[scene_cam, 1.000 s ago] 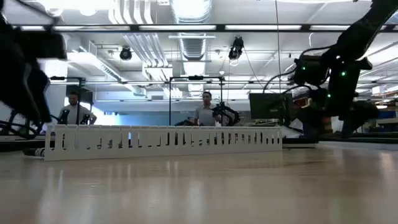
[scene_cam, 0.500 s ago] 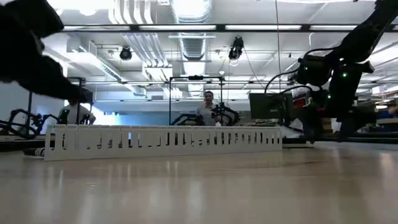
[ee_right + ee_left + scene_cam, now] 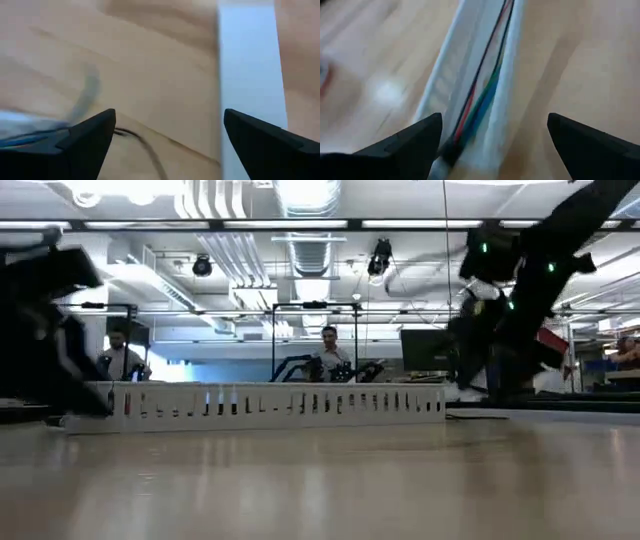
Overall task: Ziptie cables
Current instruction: Close the white cable duct
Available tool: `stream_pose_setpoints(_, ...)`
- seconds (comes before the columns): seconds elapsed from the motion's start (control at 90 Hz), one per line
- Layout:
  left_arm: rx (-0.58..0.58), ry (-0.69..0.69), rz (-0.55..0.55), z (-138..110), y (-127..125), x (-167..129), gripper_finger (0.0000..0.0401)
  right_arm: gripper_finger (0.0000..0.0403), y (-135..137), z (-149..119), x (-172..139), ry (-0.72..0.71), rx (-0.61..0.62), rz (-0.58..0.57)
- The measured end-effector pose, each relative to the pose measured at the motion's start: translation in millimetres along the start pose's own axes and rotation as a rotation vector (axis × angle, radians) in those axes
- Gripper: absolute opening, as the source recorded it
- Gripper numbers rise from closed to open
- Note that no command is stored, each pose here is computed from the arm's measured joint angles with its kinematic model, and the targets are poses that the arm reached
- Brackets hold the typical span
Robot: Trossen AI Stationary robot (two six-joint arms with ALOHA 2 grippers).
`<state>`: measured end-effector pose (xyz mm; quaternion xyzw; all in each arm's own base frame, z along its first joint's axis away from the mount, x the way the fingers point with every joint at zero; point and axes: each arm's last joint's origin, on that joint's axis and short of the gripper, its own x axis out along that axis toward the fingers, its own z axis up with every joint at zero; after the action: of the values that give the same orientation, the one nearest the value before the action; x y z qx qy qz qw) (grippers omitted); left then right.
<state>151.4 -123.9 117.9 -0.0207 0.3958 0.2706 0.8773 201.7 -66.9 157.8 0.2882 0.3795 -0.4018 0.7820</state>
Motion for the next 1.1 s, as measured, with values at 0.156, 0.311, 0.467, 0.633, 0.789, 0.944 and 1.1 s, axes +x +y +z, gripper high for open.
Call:
stream_pose_setpoints(0.156, -0.025, 0.146, 0.047, -3, 18, -11, 0.0349, 0.0359, 7, 6, -21, -0.111, -0.122, -0.015)
stream_pose_setpoints(0.311, -0.072, 0.107, -0.041, 3, 22, -26, 0.0349, 0.0359, -17, -11, -20, -0.101, -0.182, -0.216)
stream_pose_setpoints(0.467, -0.125, -0.074, -0.114, 15, 23, -37, 0.0349, 0.0359, -36, -27, -5, -0.035, -0.166, -0.272)
stream_pose_setpoints(0.633, -0.123, -0.214, -0.217, 28, 9, -44, 0.0349, 0.0359, -50, -36, 11, 0.035, -0.091, -0.214)
stream_pose_setpoints(0.789, -0.130, -0.366, -0.246, 38, -4, -48, 0.0349, 0.0359, -56, -46, 23, 0.038, -0.025, -0.164)
stream_pose_setpoints(0.944, -0.144, -0.522, -0.218, 51, -13, -55, 0.0349, 0.0359, -51, -50, 32, -0.039, -0.004, -0.068)
stream_pose_setpoints(1.1, -0.179, -0.590, -0.166, 62, -12, -55, 0.0349, 0.0359, -39, -54, 38, -0.164, -0.032, 0.044)
